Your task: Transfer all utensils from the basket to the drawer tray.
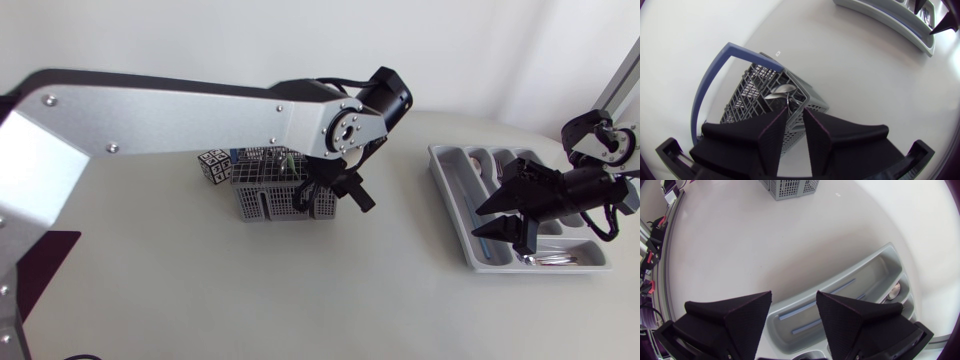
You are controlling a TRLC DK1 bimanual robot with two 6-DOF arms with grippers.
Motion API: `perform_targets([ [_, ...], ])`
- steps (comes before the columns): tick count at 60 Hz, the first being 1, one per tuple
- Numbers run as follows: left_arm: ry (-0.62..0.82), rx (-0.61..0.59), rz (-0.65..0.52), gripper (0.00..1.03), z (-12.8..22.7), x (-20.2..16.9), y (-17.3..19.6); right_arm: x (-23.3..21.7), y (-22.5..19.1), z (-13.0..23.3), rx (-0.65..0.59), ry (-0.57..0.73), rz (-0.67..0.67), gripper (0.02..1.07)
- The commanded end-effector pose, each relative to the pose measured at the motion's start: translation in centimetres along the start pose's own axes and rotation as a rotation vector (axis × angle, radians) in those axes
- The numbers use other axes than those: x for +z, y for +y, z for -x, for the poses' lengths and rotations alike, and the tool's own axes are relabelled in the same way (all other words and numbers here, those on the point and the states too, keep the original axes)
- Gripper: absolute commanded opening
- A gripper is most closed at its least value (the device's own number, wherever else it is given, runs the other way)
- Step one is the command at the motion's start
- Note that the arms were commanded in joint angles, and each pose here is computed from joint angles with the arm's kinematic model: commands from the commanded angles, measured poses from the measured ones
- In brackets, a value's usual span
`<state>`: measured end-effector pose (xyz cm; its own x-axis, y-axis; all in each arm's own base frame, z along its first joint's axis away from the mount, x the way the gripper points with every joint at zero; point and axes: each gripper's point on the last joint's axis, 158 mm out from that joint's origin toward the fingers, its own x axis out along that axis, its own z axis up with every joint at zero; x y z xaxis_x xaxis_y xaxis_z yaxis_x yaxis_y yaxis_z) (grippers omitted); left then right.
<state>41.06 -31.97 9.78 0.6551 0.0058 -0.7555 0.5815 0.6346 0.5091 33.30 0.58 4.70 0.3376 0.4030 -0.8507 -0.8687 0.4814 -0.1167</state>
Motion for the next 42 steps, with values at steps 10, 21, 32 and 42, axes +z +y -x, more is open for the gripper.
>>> perform_targets([
  [10, 0.056, 0.016, 0.02, 0.14, -2.1, -1.4, -0.2, 0.1, 1.2, -0.2, 0.016, -0.007, -0.003, 0.68],
  [21, 0.052, 0.033, 0.029, 0.07, -1.6, -1.4, 0.5, 0.3, 1.4, -0.1, 0.013, -0.009, 0.007, 0.68],
  [32, 0.021, 0.038, 0.046, 0.08, -0.1, -0.7, 1.4, 0.3, 1.5, -0.1, 0.013, -0.009, 0.015, 0.68],
  [42, -0.003, 0.04, 0.055, 0.14, 0.9, -0.2, 1.9, 0.1, 1.7, -0.2, 0.018, -0.006, 0.018, 0.68],
])
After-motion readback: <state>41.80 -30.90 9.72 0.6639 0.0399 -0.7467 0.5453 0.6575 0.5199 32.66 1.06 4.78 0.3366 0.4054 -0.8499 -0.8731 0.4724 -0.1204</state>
